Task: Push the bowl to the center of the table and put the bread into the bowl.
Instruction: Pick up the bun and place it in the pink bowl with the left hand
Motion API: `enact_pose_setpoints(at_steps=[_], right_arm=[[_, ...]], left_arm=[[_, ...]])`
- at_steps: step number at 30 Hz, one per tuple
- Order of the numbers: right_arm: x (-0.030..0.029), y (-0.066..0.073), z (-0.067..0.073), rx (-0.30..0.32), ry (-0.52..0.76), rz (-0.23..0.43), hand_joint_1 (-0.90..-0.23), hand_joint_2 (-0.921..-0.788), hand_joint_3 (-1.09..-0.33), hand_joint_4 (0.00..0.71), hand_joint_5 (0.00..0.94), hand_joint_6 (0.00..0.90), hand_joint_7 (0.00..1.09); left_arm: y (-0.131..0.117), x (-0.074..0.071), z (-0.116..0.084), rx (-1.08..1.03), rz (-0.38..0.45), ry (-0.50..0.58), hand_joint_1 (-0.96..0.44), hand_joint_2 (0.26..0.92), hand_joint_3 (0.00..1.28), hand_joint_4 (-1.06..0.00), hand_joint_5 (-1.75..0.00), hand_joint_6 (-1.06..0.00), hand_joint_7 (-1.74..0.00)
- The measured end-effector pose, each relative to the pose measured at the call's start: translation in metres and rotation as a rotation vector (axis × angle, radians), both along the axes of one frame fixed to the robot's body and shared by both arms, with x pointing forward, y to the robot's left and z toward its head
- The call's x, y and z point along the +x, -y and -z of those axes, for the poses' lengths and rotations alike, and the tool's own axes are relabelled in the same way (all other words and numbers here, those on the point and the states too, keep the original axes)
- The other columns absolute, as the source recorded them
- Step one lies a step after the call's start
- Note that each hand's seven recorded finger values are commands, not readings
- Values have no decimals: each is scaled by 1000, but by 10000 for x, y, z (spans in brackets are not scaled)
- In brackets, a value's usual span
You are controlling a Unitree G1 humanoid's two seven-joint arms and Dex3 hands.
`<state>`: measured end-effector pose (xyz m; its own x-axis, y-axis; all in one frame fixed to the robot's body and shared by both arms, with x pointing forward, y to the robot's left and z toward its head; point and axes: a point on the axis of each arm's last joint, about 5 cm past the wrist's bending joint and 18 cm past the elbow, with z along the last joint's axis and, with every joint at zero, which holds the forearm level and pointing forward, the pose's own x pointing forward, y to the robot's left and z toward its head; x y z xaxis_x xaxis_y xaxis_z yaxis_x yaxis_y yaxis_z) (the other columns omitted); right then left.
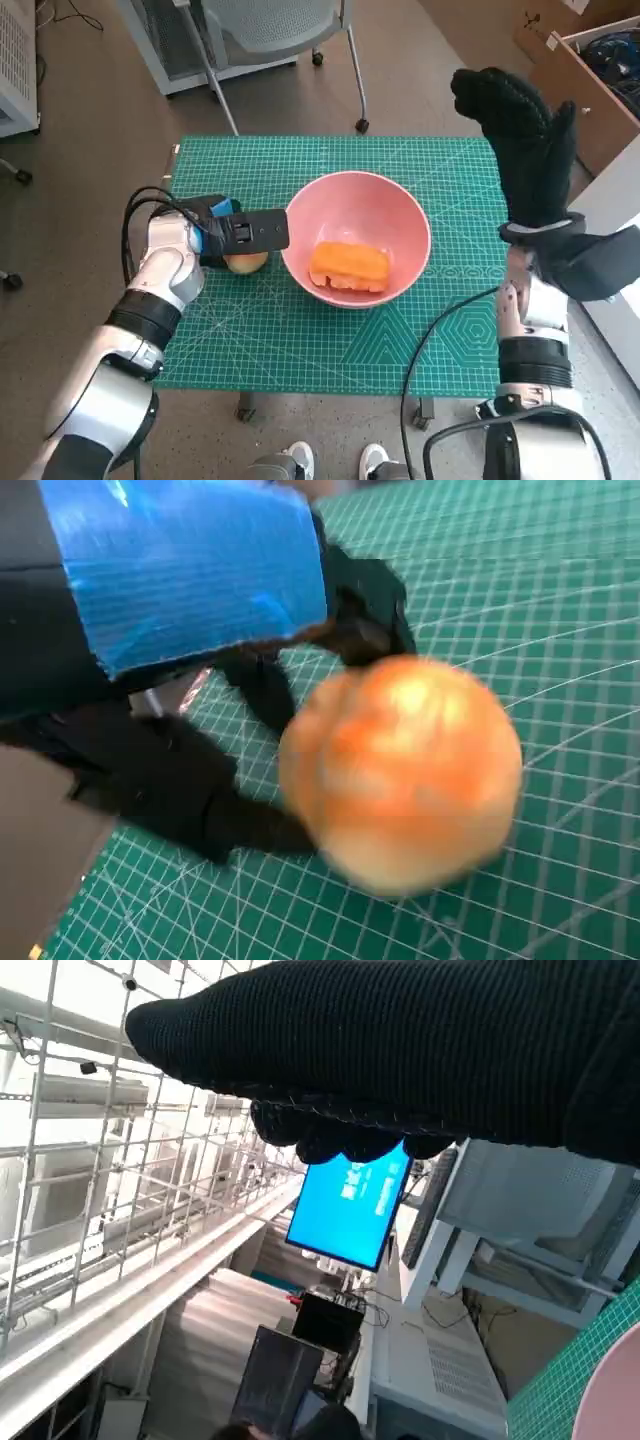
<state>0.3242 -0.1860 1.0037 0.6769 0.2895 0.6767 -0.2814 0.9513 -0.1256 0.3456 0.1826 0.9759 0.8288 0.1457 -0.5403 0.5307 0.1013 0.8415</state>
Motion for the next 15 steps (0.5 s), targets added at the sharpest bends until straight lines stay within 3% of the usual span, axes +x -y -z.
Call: enact_pose_setpoints(at_steps=[7, 15], right_arm=[[0, -5, 6, -1, 0, 0, -667, -921, -848, 214, 1, 306, 38], [4, -8, 14, -1, -5, -1, -665, -921, -846, 215, 1, 306, 39]], left_arm=[[-18, -5, -98, -19, 66, 46, 2, 677, 465, -814, -1069, -605, -1266], [-61, -30, -253, -56, 107, 114, 1, 780, 270, -789, -1098, -653, -1145]])
